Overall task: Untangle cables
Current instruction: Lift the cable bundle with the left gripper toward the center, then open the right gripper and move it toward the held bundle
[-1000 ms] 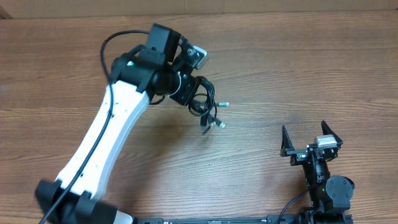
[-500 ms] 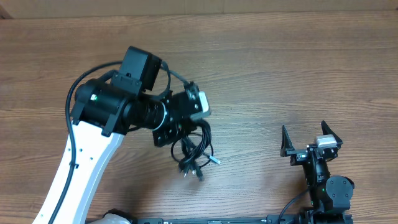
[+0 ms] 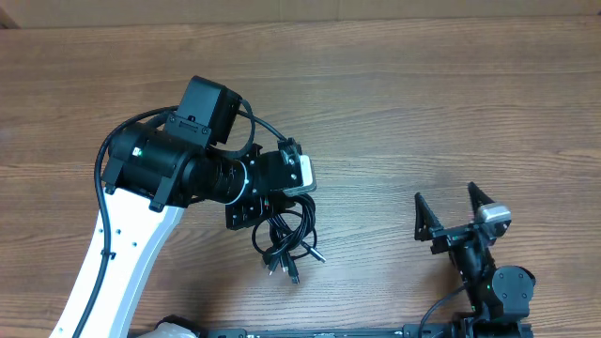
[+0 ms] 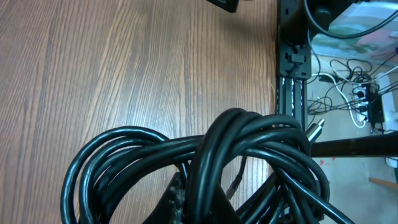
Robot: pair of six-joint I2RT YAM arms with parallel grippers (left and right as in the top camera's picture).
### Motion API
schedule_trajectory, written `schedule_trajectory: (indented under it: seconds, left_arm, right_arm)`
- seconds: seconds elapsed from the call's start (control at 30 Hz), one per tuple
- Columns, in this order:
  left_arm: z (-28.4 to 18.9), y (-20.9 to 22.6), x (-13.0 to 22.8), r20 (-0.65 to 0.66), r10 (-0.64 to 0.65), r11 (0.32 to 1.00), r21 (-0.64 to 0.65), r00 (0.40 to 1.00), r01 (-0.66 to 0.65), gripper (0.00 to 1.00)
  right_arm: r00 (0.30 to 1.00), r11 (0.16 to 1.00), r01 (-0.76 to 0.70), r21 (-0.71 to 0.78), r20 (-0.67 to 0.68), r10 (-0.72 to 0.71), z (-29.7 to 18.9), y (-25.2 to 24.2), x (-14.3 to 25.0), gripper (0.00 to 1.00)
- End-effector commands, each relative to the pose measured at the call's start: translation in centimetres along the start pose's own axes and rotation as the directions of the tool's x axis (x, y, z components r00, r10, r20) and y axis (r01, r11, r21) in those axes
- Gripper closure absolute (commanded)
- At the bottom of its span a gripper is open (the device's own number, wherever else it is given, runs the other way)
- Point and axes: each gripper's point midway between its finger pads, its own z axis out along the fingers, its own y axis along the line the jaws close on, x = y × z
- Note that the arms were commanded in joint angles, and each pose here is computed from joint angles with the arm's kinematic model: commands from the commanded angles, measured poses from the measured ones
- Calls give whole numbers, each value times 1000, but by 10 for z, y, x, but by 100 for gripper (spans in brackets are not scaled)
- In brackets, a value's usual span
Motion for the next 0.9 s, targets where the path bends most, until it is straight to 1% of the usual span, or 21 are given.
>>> schedule_trajectory:
  seconds: [0.0,0.1,0.23,0.3,0.43,0.6,0.73,0.87]
  left_arm:
    - [-5,-11,-13,68,-9,999,35,998,6,96]
    - [-5,-13,-14,73,-11,999,44,997,8,96]
    - [-6,-17,-18,97,-15,998,66,995,9,96]
    - [-6,-19,-19,107,-18,997,78,994,10,96]
    - [-6,-19,-19,107,-17,997,77,994,9,96]
    - [-7,-22,-23,127,-19,996,94,992,7,96]
    - [-8,-27,-29,166,2,993,119,986,-22,96]
    - [-10,-30,-34,200,45,989,130,979,-72,96]
  right_arm:
    - [937,924,-348,-162,-106,334,-2,31,10,0]
    - [914,883,-401,-243,-174,367,-7,49,13,0]
    - [912,861,-404,-308,-215,350,-12,63,15,0]
    - [916,843,-394,-366,-229,329,-16,73,12,0]
    - [922,830,-381,-407,-233,309,-21,82,3,0]
    - [937,813,-346,-468,-209,279,-30,96,-21,0]
    - [946,818,-323,-476,-192,261,-35,101,-38,0]
    - [950,833,-305,-462,-210,232,-40,105,-51,0]
